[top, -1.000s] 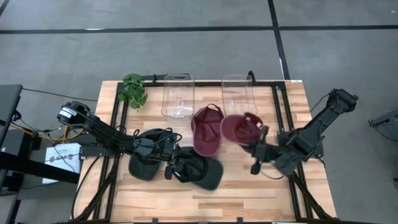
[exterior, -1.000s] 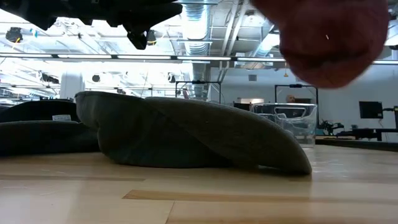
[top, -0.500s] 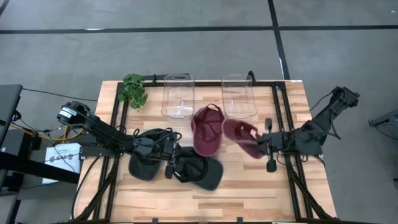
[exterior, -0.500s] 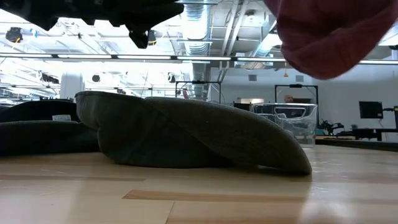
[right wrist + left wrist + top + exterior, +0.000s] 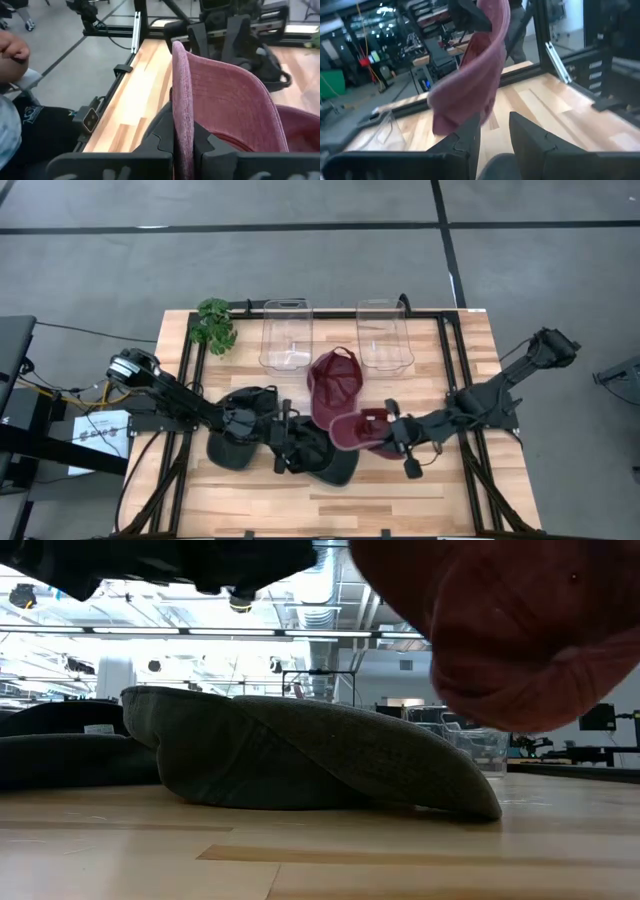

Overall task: Pick & Place hat
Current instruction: Put the right red cap into the right transparent bin

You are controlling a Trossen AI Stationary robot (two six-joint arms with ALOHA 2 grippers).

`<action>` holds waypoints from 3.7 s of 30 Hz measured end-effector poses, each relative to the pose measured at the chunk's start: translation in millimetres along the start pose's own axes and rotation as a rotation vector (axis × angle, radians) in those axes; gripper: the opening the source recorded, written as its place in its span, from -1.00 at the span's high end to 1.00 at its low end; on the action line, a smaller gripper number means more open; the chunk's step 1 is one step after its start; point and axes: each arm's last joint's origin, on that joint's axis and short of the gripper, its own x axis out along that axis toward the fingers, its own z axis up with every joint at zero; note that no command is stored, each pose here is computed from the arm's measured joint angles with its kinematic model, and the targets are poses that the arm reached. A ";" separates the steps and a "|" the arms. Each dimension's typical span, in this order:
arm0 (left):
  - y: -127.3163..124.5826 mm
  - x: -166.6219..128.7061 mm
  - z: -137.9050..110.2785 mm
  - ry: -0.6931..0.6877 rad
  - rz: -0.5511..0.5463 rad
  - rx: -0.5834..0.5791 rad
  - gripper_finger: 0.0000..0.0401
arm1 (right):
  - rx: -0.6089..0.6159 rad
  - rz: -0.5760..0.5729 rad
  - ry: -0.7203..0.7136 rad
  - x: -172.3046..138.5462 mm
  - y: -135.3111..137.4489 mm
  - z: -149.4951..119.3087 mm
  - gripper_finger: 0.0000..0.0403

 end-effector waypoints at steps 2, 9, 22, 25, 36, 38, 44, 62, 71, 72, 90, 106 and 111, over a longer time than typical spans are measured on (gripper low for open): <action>-2.9 8.7 0.2 0.001 0.000 0.039 0.49 | 0.004 0.011 0.015 7.4 -2.0 -2.0 0.99; -5.4 17.8 0.4 0.015 0.026 0.101 0.49 | 0.021 0.087 0.036 23.2 -2.7 -5.5 0.98; -5.3 17.6 1.9 0.007 0.035 0.098 0.49 | 0.052 0.103 0.059 24.8 1.1 -8.4 0.99; -3.7 18.1 5.5 -0.011 0.047 0.090 0.49 | 0.055 0.112 0.082 24.7 4.0 -11.2 0.98; -4.7 17.9 4.4 -0.007 0.031 0.094 0.49 | 0.055 0.009 0.074 26.1 -4.9 -10.8 0.98; -4.9 17.9 4.1 -0.004 0.027 0.095 0.49 | 0.057 -0.003 0.082 26.5 -7.7 -11.3 0.98; -6.5 17.8 -0.6 0.036 0.010 0.105 0.49 | 0.059 -0.015 0.094 26.7 -10.3 -12.3 0.98; -4.6 18.2 0.4 0.024 0.024 0.074 0.49 | 0.109 0.050 0.032 31.5 -40.6 -1.9 0.99; 11.1 21.6 -1.8 0.001 0.090 -0.071 0.61 | 0.085 0.060 0.001 31.1 -49.6 1.8 0.94; 11.6 21.9 -2.1 -0.005 0.076 -0.081 0.67 | 0.075 0.059 -0.001 31.0 -49.6 2.0 0.92; 12.0 22.9 4.7 -0.080 0.002 -0.098 0.94 | 0.011 0.069 -0.018 9.9 -46.1 17.5 0.30; 8.3 11.7 25.6 -0.138 -0.019 -0.125 0.94 | 0.152 -0.220 -0.104 -92.0 -47.7 25.7 0.28; 7.9 -7.1 59.5 -0.278 -0.035 -0.168 0.94 | 0.225 -0.709 -0.106 -120.6 -64.9 9.5 0.32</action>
